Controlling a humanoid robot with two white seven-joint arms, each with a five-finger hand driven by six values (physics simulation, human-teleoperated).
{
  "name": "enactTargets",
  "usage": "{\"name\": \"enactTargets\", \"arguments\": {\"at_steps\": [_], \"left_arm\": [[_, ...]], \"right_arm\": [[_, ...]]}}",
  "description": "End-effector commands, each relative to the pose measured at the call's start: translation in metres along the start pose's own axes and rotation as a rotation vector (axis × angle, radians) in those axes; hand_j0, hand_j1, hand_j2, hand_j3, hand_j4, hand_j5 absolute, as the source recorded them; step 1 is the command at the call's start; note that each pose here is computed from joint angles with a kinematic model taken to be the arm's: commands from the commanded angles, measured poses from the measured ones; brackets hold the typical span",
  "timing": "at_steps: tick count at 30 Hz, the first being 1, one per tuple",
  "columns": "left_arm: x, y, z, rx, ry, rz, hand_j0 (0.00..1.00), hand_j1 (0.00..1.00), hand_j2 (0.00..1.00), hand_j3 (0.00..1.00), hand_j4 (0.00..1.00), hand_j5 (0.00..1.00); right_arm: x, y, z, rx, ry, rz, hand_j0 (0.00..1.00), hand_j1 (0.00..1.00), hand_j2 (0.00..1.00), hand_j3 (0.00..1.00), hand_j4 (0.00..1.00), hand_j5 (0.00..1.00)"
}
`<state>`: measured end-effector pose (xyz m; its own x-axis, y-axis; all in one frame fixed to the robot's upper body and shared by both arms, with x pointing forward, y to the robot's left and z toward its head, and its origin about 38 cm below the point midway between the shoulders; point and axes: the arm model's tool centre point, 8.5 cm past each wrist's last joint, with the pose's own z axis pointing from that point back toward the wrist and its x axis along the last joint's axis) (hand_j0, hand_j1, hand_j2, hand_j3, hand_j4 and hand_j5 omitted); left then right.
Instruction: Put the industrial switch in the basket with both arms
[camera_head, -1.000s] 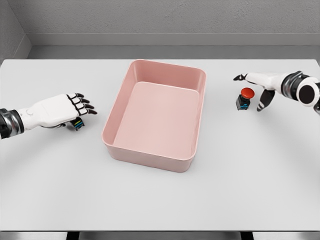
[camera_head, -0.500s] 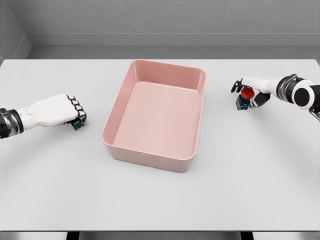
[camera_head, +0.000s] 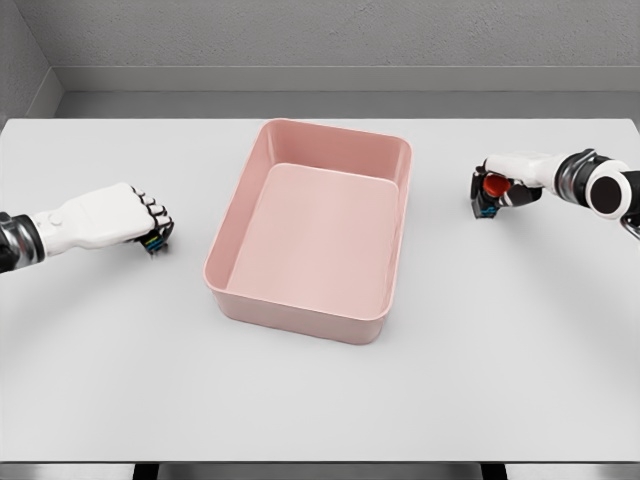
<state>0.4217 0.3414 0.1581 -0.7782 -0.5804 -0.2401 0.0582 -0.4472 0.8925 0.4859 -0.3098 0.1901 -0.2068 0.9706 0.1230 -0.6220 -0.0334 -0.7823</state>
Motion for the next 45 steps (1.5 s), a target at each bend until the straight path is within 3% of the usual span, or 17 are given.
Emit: {"name": "enactTargets", "arguments": {"at_steps": [1, 10, 12, 22, 29, 36, 40, 45], "left_arm": [[-0.003, 0.002, 0.004, 0.010, 0.008, 0.002, 0.24, 0.24, 0.24, 0.24, 0.24, 0.24], [-0.016, 0.022, 0.017, 0.070, 0.048, 0.015, 0.22, 0.22, 0.22, 0.22, 0.22, 0.22], [-0.017, 0.026, 0.018, 0.077, 0.049, 0.008, 0.16, 0.16, 0.16, 0.16, 0.16, 0.16], [-0.019, 0.077, 0.021, 0.241, 0.051, -0.025, 0.14, 0.14, 0.14, 0.14, 0.14, 0.14], [-0.007, 0.101, 0.011, 0.317, 0.017, -0.048, 0.15, 0.15, 0.15, 0.15, 0.15, 0.15], [0.008, 0.117, -0.014, 0.387, -0.026, -0.037, 0.15, 0.15, 0.15, 0.15, 0.15, 0.15], [0.027, 0.132, -0.034, 0.444, -0.076, -0.040, 0.15, 0.15, 0.15, 0.15, 0.15, 0.15], [0.047, 0.136, -0.058, 0.459, -0.114, -0.053, 0.16, 0.16, 0.16, 0.16, 0.16, 0.16]], "right_arm": [[-0.005, 0.000, 0.003, -0.002, 0.009, 0.003, 0.45, 0.45, 0.45, 0.45, 0.45, 0.45], [-0.011, -0.022, 0.014, -0.025, 0.023, 0.008, 0.45, 0.45, 0.45, 0.45, 0.45, 0.45], [-0.011, -0.025, 0.015, -0.030, 0.024, 0.009, 0.45, 0.45, 0.45, 0.45, 0.45, 0.45], [-0.012, -0.057, 0.041, -0.089, 0.011, 0.001, 0.46, 0.46, 0.46, 0.46, 0.46, 0.46], [-0.006, -0.077, 0.059, -0.153, -0.016, 0.007, 0.46, 0.46, 0.46, 0.46, 0.46, 0.46], [0.012, -0.099, 0.077, -0.225, -0.059, 0.033, 0.46, 0.46, 0.46, 0.46, 0.46, 0.46], [0.034, -0.099, 0.081, -0.235, -0.115, 0.070, 0.46, 0.46, 0.46, 0.46, 0.46, 0.46], [0.056, -0.097, 0.084, -0.243, -0.168, 0.104, 0.46, 0.46, 0.46, 0.46, 0.46, 0.46]]}}
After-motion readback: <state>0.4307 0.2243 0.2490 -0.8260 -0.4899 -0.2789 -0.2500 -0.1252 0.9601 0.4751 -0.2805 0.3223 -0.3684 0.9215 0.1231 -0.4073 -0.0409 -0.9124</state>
